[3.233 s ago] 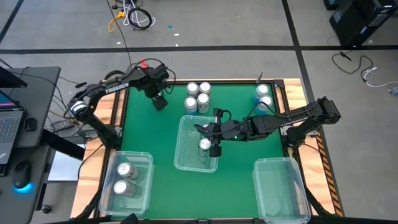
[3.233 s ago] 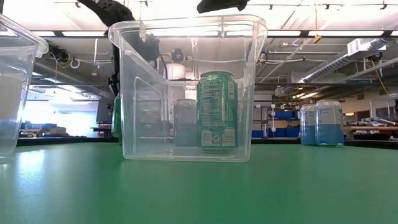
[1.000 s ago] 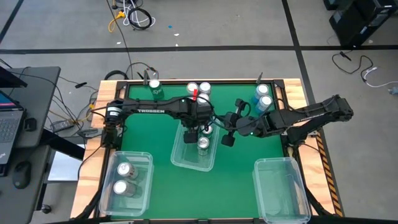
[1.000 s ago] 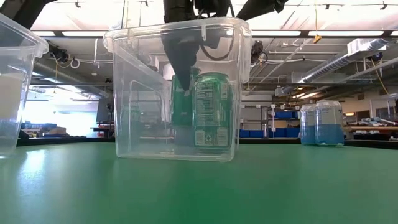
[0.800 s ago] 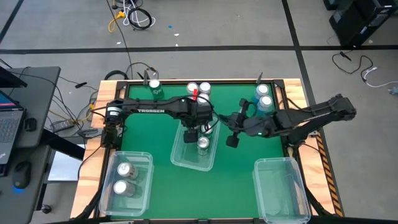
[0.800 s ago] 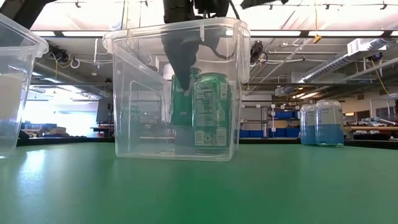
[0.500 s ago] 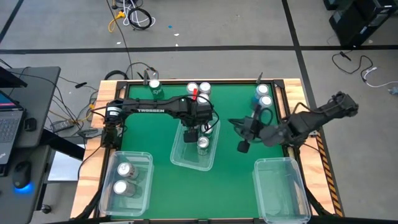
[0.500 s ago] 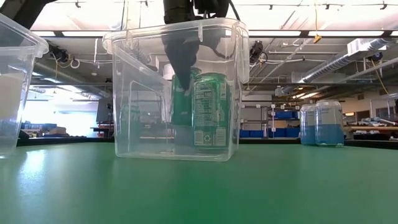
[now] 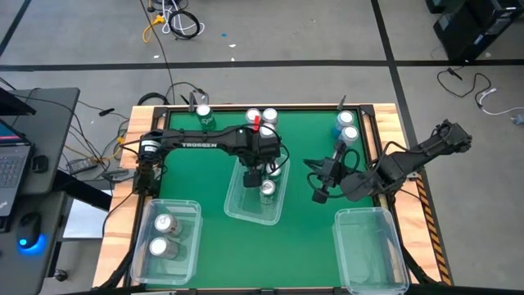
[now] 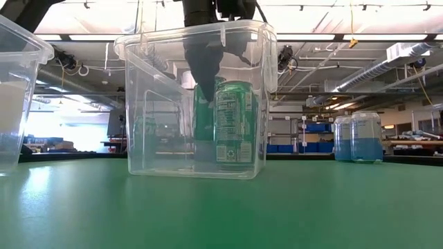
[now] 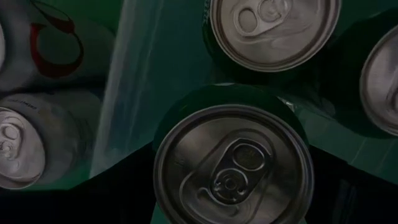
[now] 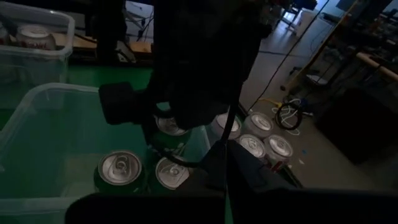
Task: Sort soda cans
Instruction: Put the green soda can into the top transparent bin
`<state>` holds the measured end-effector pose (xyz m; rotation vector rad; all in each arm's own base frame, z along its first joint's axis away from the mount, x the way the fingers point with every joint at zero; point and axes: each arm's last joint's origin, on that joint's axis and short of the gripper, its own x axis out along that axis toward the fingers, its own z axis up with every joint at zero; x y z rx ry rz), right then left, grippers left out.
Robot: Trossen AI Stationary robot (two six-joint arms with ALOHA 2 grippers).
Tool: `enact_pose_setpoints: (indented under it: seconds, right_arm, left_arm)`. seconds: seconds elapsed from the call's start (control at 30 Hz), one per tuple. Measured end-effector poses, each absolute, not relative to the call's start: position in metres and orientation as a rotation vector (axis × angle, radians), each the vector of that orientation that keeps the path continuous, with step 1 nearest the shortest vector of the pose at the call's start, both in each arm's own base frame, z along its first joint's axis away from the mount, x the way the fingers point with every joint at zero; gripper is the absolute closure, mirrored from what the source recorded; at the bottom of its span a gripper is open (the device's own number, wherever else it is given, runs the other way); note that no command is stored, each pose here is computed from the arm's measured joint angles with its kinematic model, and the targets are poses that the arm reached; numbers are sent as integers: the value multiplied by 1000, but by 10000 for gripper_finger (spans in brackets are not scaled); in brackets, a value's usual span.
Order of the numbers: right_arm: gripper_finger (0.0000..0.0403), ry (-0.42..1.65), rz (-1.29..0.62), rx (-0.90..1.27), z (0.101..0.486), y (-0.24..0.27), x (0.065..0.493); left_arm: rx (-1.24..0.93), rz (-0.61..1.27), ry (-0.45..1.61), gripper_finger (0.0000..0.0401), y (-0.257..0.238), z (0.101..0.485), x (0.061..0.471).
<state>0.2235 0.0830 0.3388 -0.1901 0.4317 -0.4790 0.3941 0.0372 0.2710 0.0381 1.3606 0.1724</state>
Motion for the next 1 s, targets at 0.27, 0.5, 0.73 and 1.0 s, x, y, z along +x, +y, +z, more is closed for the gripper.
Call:
enact_pose_setpoints:
  seconds: [0.27,0.5,0.73,1.0]
  right_arm:
    - [403,414,-472,-195,341,84,225]
    - [403,409,-470,-193,342,84,225]
    - [403,410,-466,-204,342,84,225]
    - [403,408,-465,-205,342,84,226]
  left_arm:
    - [21,167,1421,108,36,237,388]
    - [30,181,1402,108,36,235,389]
    - [53,205,1411,25,37,239,390]
    - [130,245,1427,81,37,262,389]
